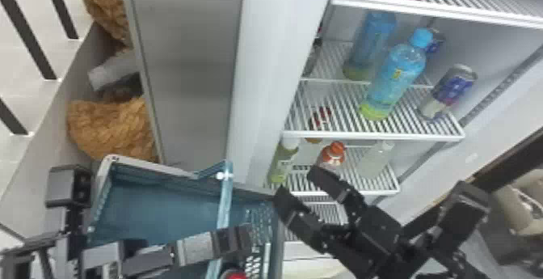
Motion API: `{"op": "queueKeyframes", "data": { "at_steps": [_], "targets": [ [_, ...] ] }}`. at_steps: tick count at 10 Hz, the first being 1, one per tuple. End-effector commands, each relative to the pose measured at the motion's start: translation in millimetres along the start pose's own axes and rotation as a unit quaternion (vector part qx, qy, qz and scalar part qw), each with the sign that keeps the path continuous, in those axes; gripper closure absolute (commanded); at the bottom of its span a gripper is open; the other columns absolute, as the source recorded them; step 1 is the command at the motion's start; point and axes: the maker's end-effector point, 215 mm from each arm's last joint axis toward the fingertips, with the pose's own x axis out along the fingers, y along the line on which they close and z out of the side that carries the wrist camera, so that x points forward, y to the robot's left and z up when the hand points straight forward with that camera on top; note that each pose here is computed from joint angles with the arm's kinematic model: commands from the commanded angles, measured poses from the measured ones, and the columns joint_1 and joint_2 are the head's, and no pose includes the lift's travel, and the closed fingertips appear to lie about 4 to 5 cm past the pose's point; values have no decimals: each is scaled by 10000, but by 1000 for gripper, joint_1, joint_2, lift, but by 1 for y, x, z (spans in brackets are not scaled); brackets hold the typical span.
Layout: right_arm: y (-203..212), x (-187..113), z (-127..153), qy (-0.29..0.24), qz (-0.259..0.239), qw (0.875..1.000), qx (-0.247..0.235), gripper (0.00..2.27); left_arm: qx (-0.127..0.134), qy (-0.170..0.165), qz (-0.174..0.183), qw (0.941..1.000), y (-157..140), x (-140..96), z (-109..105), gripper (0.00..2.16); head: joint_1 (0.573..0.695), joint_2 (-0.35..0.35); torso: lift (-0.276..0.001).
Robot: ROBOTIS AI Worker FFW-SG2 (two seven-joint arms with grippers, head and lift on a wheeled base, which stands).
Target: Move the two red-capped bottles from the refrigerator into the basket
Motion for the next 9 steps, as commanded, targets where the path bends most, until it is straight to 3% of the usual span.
{"op": "queueKeyframes", "data": {
  "at_steps": [1, 5, 9],
  "targets": [
    [-20, -7, 21, -283, -288, 9988, -277, 127, -1, -1, -11, 10000, -1, 0, 0, 1207, 695, -237, 0],
    [-68, -16, 54, -701, -929, 9893, -880, 127, 7, -10, -21, 10000, -1, 0, 1, 1207, 695, -336, 0],
    [-104, 0, 79, -1017, -1540, 9731, -1382, 128, -3, -20, -22, 10000, -1, 0, 0, 1207, 695, -350, 0]
  ]
}}
